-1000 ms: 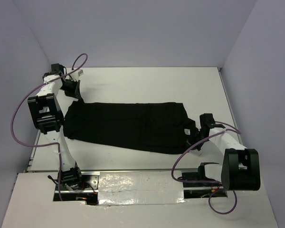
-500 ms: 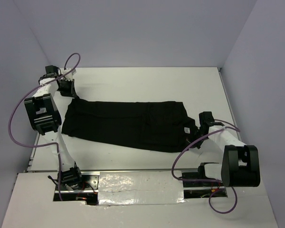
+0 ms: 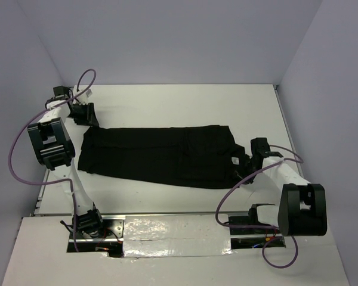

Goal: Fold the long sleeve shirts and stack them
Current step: Fold the shirt

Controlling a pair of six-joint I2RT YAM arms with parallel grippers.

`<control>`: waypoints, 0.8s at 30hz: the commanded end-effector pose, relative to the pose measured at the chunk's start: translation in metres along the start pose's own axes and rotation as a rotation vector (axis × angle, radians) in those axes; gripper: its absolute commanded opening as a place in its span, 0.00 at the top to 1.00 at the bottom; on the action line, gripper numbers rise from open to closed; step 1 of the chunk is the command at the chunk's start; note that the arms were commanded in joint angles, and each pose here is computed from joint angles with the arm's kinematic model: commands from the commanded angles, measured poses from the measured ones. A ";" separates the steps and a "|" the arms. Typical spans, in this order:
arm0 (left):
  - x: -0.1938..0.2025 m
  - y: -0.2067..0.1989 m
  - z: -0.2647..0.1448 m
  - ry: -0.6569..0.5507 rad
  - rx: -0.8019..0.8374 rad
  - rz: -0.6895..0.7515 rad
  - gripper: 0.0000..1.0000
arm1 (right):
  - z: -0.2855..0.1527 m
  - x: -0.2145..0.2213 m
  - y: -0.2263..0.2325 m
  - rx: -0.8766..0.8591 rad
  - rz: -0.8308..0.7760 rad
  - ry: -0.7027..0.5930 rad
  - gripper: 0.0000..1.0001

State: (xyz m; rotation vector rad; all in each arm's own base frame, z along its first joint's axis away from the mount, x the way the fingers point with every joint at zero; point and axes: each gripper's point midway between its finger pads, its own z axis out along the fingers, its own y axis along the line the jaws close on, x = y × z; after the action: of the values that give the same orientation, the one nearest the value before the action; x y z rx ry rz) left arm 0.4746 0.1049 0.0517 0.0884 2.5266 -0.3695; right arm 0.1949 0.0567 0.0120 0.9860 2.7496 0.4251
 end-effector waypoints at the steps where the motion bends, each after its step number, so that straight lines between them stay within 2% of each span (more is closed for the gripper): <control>1: -0.023 -0.016 -0.030 -0.032 0.050 0.010 0.46 | -0.017 -0.028 -0.004 0.065 -0.047 -0.135 0.62; 2: -0.024 -0.016 -0.033 -0.032 0.048 0.007 0.40 | -0.019 -0.028 -0.006 0.075 -0.045 -0.139 0.60; 3: -0.028 -0.016 -0.040 -0.046 0.042 0.012 0.27 | -0.022 -0.027 -0.007 0.080 -0.042 -0.143 0.59; 4: -0.029 -0.016 -0.043 -0.050 0.038 0.019 0.25 | -0.026 -0.025 -0.009 0.087 -0.033 -0.144 0.58; 5: -0.033 -0.016 -0.048 -0.061 0.026 0.033 0.12 | -0.026 -0.023 -0.009 0.081 -0.027 -0.140 0.57; 6: -0.031 -0.015 -0.049 -0.061 0.019 0.040 0.08 | -0.027 -0.019 -0.010 0.080 -0.020 -0.130 0.56; 11: -0.013 0.000 -0.034 0.000 -0.036 0.057 0.06 | -0.021 -0.005 -0.013 0.059 0.037 -0.101 0.55; 12: -0.005 0.004 -0.029 0.018 -0.046 0.064 0.09 | -0.018 -0.006 -0.012 0.057 0.045 -0.104 0.54; 13: 0.000 0.006 -0.026 0.029 -0.055 0.067 0.11 | -0.014 -0.004 -0.014 0.060 0.051 -0.093 0.46; 14: 0.003 0.008 -0.023 0.035 -0.062 0.073 0.13 | -0.011 -0.004 -0.013 0.055 0.051 -0.086 0.45; 15: 0.010 0.009 -0.019 0.049 -0.056 0.080 0.22 | -0.004 -0.002 -0.010 0.045 0.049 -0.056 0.46; 18: 0.027 0.005 -0.013 0.090 -0.026 0.080 0.37 | 0.011 -0.003 -0.010 0.066 0.044 -0.002 0.49; 22: 0.045 0.004 -0.014 0.121 -0.033 0.097 0.60 | 0.015 -0.028 0.008 0.043 0.024 -0.030 0.88; 24: 0.056 0.005 -0.019 0.141 -0.046 0.112 0.69 | 0.021 -0.041 0.013 0.058 0.012 -0.035 0.92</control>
State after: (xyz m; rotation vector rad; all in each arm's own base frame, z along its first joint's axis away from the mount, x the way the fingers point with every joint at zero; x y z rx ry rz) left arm 0.4286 0.1075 0.0254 0.1869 2.6588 -0.3244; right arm 0.2051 0.0558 0.0069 1.0726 2.8085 0.3884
